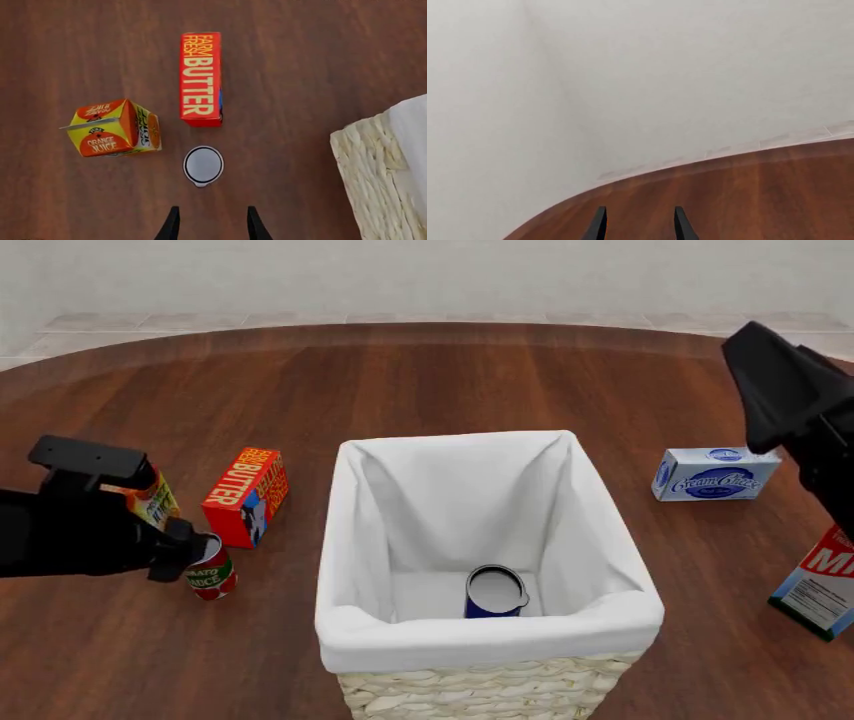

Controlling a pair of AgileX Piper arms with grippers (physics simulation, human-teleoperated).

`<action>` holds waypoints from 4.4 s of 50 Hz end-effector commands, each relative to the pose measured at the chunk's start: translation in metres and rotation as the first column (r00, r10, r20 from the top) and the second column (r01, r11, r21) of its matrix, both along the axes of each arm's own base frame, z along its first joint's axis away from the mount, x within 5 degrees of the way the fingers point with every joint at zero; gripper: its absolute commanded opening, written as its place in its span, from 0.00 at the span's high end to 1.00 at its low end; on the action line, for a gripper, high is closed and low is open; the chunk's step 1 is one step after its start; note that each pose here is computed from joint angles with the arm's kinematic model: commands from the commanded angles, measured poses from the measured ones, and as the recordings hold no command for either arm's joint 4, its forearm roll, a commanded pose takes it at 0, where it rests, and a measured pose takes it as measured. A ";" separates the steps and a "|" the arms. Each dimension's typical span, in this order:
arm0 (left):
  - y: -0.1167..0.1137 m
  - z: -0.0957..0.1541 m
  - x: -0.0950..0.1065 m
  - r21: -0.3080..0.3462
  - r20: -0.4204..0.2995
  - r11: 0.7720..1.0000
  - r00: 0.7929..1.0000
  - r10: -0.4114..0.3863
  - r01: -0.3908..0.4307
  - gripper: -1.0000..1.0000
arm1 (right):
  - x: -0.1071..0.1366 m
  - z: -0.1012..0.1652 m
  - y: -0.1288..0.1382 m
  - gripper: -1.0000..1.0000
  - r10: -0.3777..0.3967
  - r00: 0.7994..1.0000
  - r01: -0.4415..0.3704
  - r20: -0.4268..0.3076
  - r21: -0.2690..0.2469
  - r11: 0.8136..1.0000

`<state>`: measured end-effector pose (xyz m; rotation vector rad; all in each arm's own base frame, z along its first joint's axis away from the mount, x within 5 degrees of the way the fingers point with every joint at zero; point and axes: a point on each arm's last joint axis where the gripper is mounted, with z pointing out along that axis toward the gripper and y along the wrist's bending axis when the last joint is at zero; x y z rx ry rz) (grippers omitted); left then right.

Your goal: Pick up the alphabet soup and the tomato sauce, and put them in the basket.

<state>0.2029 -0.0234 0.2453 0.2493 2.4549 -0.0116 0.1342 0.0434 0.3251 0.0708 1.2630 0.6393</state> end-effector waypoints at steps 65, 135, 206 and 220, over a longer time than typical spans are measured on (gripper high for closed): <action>0.005 -0.039 0.024 0.001 0.006 1.000 1.000 0.031 -0.031 0.00 | 0.007 0.002 -0.004 0.00 -0.032 0.999 0.031 0.013 0.040 0.999; 0.009 -0.068 0.031 0.018 -0.024 0.999 0.999 0.034 -0.033 0.00 | 0.007 0.002 -0.004 0.00 -0.032 0.999 0.031 0.013 0.040 0.999; 0.008 -0.072 0.038 0.028 -0.009 0.999 1.000 0.017 -0.017 1.00 | 0.007 0.002 -0.004 0.00 -0.032 0.999 0.031 0.013 0.040 0.999; 0.006 -0.062 0.033 0.029 0.007 1.000 1.000 0.006 -0.006 1.00 | 0.007 0.002 -0.004 0.00 -0.032 0.999 0.031 0.013 0.040 0.999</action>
